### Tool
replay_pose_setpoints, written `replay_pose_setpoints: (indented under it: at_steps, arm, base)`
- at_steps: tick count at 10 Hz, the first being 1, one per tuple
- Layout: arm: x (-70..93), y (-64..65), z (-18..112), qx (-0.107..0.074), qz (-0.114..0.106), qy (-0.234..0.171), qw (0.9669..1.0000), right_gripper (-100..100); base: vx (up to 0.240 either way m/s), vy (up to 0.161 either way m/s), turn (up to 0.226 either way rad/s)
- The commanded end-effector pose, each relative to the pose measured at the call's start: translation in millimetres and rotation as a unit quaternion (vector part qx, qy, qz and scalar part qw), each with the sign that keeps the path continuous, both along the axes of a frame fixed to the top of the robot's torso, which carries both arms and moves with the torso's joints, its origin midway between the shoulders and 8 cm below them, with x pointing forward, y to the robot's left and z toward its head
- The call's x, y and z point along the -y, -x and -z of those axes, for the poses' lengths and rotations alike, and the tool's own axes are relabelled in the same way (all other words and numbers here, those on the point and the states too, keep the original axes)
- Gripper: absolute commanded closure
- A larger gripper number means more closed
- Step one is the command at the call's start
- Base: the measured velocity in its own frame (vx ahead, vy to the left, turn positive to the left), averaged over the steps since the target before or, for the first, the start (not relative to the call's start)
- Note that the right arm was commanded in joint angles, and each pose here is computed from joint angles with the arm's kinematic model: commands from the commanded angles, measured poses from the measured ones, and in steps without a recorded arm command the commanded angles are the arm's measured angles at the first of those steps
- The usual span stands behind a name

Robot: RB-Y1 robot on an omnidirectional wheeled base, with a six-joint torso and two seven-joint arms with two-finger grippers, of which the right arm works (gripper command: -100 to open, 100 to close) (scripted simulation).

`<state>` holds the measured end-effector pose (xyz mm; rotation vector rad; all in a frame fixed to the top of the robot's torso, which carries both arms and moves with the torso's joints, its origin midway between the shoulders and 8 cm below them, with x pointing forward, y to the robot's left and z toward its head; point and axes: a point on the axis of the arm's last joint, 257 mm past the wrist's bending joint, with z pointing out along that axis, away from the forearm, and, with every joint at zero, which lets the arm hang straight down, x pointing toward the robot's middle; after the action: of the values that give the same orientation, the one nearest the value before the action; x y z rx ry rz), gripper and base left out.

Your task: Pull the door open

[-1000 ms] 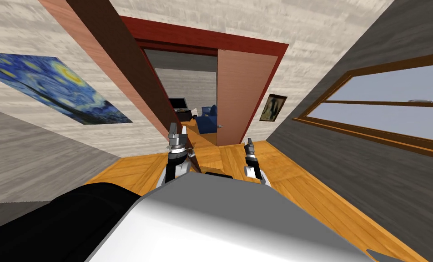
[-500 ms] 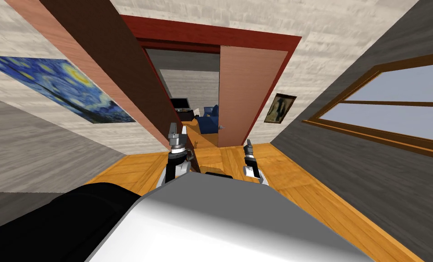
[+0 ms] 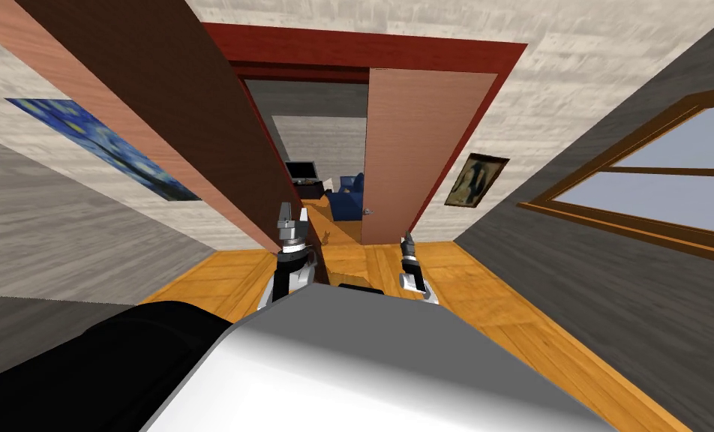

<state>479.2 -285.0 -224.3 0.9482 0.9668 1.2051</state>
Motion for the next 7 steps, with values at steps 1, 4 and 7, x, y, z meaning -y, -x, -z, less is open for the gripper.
replay_pose_setpoints:
  at_steps: [1,4,7]
  arm:
    - [2.6,-3.5,9.6,-0.006,0.004,-0.002,1.0000,-100]
    - [5.2,-6.4,24.0,-0.018,0.010,-0.005,0.9998,-100]
    - [7.7,-10.0,42.2,-0.032,0.017,-0.010,0.9993,-100]
  base:
    - [0.098,-0.024,0.085]
    - [0.065,-0.013,0.075]
    - [0.094,-0.026,0.099]
